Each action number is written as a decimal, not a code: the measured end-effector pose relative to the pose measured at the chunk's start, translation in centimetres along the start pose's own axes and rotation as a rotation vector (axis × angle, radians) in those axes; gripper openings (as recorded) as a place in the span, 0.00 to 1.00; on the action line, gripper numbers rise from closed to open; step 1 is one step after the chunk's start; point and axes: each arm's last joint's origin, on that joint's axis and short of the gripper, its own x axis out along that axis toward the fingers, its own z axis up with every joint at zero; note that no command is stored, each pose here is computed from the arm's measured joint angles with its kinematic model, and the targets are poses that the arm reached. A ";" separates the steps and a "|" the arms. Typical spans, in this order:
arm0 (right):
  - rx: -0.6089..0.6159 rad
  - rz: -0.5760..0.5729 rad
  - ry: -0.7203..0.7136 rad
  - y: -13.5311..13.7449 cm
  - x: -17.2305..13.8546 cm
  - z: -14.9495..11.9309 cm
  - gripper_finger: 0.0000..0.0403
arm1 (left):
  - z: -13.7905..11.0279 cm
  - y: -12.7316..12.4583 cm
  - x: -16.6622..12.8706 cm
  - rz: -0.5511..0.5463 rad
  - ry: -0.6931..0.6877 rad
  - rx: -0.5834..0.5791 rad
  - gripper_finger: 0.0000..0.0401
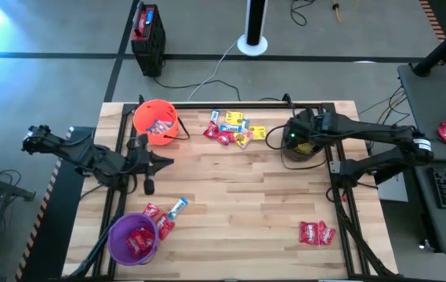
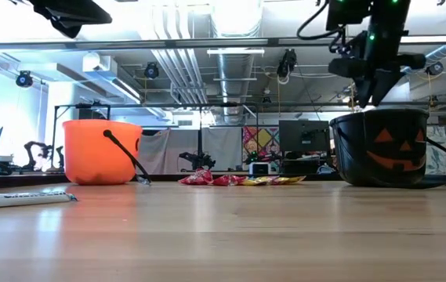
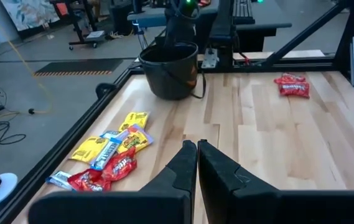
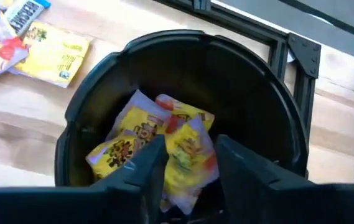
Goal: Sort candy by brand, put in halloween buckets
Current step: Put the red candy into the purple bucket
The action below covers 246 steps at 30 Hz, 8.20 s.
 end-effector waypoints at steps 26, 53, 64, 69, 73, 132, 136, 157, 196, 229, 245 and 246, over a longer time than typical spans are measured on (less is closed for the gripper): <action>-0.241 0.444 -0.337 6.1 -4.2 -0.2 0.44 | -0.6 -6.0 6.9 -0.047 0.768 -0.330 0.00; -0.337 0.414 -0.327 7.0 -3.4 -0.4 0.49 | -3.7 -15.9 14.5 0.087 1.436 -0.311 0.00; -0.355 0.458 -0.294 7.2 -3.5 -0.7 0.49 | -6.0 -18.0 14.7 0.256 1.513 -0.298 0.18; -0.356 0.456 -0.293 7.2 -3.5 -0.7 0.49 | -7.6 -18.7 15.1 0.333 1.586 -0.286 0.32; -0.358 0.455 -0.293 7.2 -3.5 -0.7 0.49 | -8.0 -19.1 15.2 0.334 1.598 -0.276 0.39; -0.355 0.452 -0.293 7.2 -3.5 -0.7 0.49 | -3.1 -19.6 15.0 0.139 1.169 0.024 0.00; -0.356 0.452 -0.293 7.2 -3.5 -0.7 0.49 | -1.0 -19.1 13.8 0.143 1.081 0.097 0.00; -0.437 0.461 -0.297 7.8 -2.4 -2.5 0.49 | 9.0 -17.4 3.7 -0.243 0.675 0.141 0.00; -0.375 0.572 -0.402 8.8 -3.2 -1.6 0.49 | 1.7 -17.5 -5.3 -0.002 1.238 -0.274 0.20; -0.081 0.202 0.751 8.5 -6.3 -22.0 0.46 | 8.4 -11.6 -3.7 -0.423 0.321 0.428 0.19; -0.175 0.076 0.681 11.7 -2.2 -25.9 0.43 | 7.6 -7.8 -1.7 -0.357 0.037 0.411 0.19; -0.179 0.079 0.680 11.8 -2.1 -26.0 0.42 | 7.6 -7.8 -1.6 -0.348 0.033 0.422 0.19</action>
